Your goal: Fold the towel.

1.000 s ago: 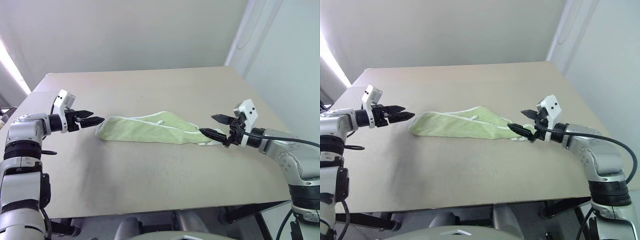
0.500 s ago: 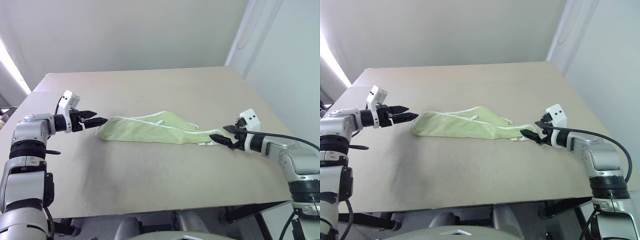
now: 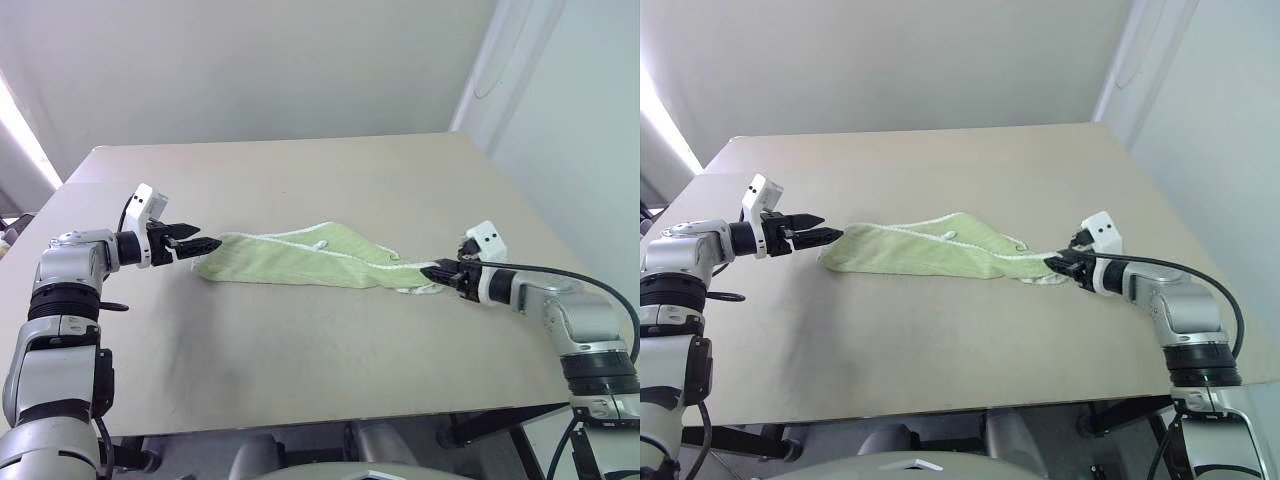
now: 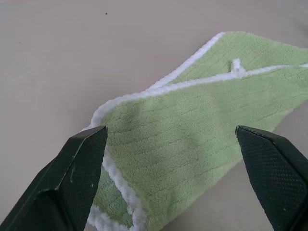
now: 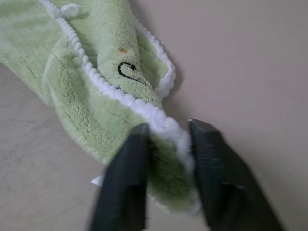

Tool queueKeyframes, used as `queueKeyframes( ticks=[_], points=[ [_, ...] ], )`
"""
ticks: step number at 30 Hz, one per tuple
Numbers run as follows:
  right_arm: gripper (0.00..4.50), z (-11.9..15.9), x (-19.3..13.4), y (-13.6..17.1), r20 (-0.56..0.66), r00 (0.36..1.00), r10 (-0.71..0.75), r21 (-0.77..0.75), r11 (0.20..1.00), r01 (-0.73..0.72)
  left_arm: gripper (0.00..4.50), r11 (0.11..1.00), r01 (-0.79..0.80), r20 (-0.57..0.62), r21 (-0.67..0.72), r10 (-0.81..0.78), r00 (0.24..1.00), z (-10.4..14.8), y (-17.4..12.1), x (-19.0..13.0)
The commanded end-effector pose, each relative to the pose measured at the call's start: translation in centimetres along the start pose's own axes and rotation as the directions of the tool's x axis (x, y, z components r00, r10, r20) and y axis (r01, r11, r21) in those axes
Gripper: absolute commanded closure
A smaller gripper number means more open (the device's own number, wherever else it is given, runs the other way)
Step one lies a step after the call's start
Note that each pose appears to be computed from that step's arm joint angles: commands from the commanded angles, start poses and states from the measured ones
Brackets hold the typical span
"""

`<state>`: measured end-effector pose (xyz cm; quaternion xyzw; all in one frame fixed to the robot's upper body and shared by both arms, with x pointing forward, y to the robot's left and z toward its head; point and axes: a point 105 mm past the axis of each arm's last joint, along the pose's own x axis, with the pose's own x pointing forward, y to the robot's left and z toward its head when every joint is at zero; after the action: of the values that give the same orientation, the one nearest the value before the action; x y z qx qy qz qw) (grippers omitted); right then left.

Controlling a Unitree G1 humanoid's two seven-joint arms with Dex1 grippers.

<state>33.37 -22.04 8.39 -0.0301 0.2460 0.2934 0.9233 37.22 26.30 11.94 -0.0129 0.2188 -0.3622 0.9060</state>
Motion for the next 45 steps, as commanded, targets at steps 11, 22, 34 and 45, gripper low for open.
queueKeyframes(
  ticks=[11,22,34,45],
  points=[
    [4.47,3.1,-3.3,7.1,0.085,0.950,0.302,-0.252,0.929,-0.272,0.00,0.980,-0.200,-0.033,-0.023,0.199,0.979,1.8,2.0,3.1],
    [4.47,1.7,-4.5,10.4,0.027,0.918,0.395,-0.357,0.862,-0.360,0.00,0.971,-0.236,-0.122,0.031,0.238,0.964,0.1,0.9,7.3],
    [4.50,1.6,-4.1,9.4,0.021,0.938,0.346,-0.366,0.876,-0.315,0.94,0.946,-0.298,-0.204,0.130,0.320,0.925,-3.5,0.5,9.3],
    [4.50,1.4,-3.8,8.8,0.022,0.944,0.330,-0.372,0.879,-0.298,4.48,0.956,-0.274,-0.025,0.104,0.277,0.960,-0.4,1.5,7.1]
  ],
)
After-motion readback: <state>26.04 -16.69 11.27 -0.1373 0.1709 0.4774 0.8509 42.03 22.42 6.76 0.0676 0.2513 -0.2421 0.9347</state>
